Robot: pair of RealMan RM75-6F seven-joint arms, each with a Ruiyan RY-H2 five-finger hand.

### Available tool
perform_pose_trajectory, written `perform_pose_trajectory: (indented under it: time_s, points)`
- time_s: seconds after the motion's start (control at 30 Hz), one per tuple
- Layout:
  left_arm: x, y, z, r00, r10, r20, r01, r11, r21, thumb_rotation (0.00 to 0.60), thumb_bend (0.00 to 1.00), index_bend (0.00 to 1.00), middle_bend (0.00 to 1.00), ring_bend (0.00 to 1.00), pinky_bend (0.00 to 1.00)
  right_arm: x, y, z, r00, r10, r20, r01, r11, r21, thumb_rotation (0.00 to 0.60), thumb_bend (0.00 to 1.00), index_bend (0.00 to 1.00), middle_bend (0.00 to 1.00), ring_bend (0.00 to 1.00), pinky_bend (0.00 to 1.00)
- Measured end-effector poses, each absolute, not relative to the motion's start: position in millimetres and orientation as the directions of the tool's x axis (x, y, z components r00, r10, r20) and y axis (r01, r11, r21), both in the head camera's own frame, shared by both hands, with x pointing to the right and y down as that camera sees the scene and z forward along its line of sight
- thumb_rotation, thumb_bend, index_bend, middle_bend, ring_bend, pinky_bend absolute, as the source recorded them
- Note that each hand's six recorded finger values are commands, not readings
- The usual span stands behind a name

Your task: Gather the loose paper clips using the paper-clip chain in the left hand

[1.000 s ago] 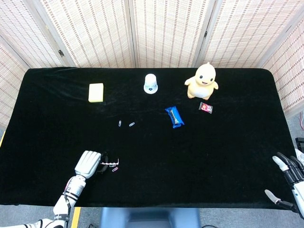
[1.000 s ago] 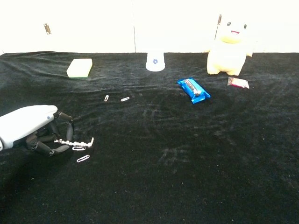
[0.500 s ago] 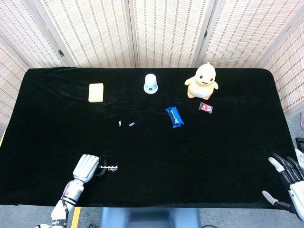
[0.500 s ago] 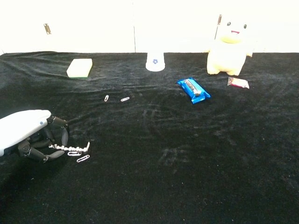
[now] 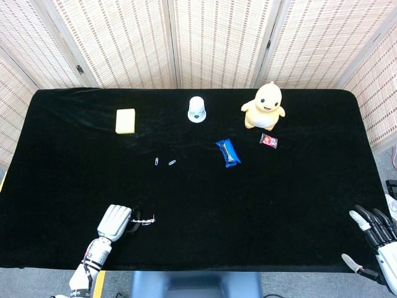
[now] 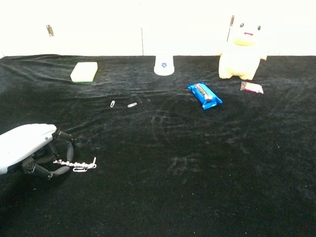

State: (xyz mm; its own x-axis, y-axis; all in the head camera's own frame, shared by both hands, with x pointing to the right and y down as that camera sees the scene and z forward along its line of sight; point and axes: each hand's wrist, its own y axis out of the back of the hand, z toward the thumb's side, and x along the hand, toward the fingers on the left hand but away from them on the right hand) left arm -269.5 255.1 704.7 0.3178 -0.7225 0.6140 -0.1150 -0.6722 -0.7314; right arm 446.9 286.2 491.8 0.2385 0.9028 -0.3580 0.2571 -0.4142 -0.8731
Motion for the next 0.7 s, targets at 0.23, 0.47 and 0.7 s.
perform_pose_trajectory:
  time_s: [0.23,0.47,0.7]
  points:
    - [-268.6,244.5,696.0,0.317,-0.749,0.582,-0.127,-0.642,-0.756,0.600,0.43,0.75,1.00,1.00,1.00,447.7,287.8,490.0,0.241,0.905,-0.351,0.262,-0.409,-0.874,0.600,0.24,0.02,0.07,0.09,0.00]
    - [-268.6,207.7,690.5,0.306,-0.779,0.547,-0.156,-0.608,-0.779,0.600,0.43,0.75,1.00,1.00,1.00,451.0,284.3,491.5,0.228,0.906,-0.356,0.269,-0.410,-0.871,0.600,0.24,0.02,0.07,0.09,0.00]
    - [-261.5,163.2,702.9,0.339,-0.756,0.560,-0.180,-0.636,-0.751,0.600,0.43,0.75,1.00,1.00,1.00,454.4,278.3,497.1,0.198,0.905,-0.377,0.277,-0.420,-0.864,0.600,0.24,0.02,0.07,0.09,0.00]
